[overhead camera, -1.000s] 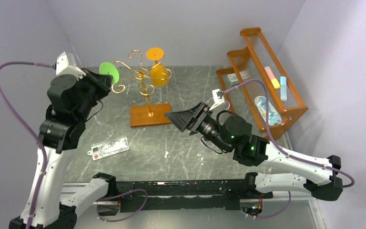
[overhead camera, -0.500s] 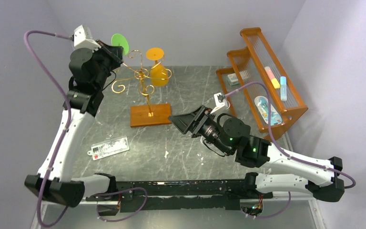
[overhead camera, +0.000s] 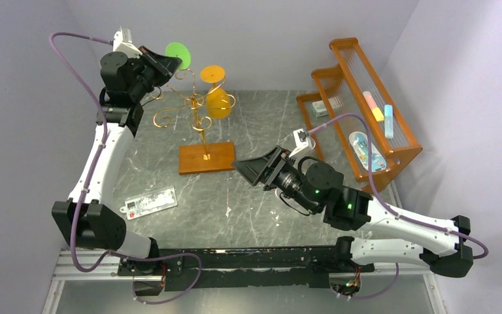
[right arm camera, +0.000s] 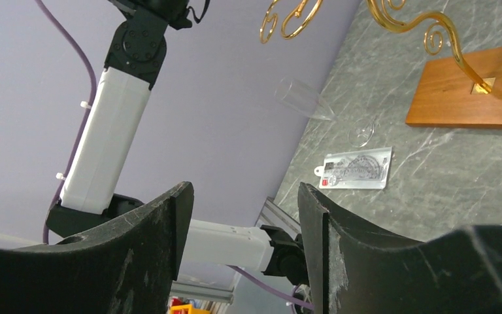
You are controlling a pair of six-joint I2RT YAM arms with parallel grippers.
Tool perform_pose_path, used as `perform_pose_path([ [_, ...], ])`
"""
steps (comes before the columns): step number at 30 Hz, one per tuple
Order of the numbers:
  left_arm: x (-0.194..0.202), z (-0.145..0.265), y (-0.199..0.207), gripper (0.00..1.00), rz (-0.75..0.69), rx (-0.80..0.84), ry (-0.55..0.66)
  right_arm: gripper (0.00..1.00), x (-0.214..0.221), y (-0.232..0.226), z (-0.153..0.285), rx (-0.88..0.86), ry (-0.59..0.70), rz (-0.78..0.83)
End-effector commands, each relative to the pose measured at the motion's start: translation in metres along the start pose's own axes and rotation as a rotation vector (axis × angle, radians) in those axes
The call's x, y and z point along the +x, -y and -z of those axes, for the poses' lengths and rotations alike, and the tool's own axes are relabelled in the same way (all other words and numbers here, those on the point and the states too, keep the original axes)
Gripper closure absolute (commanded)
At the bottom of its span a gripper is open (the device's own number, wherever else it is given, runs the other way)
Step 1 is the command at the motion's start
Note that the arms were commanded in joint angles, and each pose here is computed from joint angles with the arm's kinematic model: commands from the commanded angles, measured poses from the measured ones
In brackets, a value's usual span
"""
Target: Place the wine glass upside down on the wine glass rack
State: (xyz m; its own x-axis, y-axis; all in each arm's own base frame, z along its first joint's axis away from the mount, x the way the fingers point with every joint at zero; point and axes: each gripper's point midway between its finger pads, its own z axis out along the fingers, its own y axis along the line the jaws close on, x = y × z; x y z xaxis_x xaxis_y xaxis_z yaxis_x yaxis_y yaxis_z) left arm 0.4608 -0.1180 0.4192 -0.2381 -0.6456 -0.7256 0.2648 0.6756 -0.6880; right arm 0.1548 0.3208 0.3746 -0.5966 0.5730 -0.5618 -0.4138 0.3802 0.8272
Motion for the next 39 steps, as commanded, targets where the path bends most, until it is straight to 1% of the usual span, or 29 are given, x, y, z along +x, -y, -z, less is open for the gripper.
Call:
perform_pose_path([
  [1,-0.014,0.016,0.018,0.95,0.065,0.052,0.036,0.37,0.002,0.007,0.001,0.020,-0.004,-0.019],
  [4,-0.013,0.021,0.000,0.95,0.112,-0.032,0.034,0.38,0.002,0.010,0.002,0.026,-0.002,-0.028],
  [6,-0.015,0.025,-0.007,0.95,0.125,-0.050,0.046,0.38,0.002,0.010,0.003,0.028,-0.003,-0.030],
  [10,-0.009,0.024,-0.011,0.95,0.139,-0.036,0.020,0.39,0.002,0.011,0.003,0.034,-0.001,-0.034],
  [13,0.001,0.018,-0.012,0.95,0.159,-0.010,-0.035,0.39,0.003,0.012,0.003,0.036,-0.004,-0.036],
  [20,0.005,0.018,-0.017,0.95,0.129,-0.043,-0.092,0.41,-0.004,0.019,0.007,0.069,0.027,-0.050],
  [32,0.028,0.017,-0.017,0.95,0.196,0.014,-0.164,0.42,0.000,0.026,0.009,0.089,0.019,-0.060],
  [39,0.028,0.023,-0.010,0.95,0.214,0.039,-0.162,0.42,-0.001,0.030,0.011,0.097,0.028,-0.069],
])
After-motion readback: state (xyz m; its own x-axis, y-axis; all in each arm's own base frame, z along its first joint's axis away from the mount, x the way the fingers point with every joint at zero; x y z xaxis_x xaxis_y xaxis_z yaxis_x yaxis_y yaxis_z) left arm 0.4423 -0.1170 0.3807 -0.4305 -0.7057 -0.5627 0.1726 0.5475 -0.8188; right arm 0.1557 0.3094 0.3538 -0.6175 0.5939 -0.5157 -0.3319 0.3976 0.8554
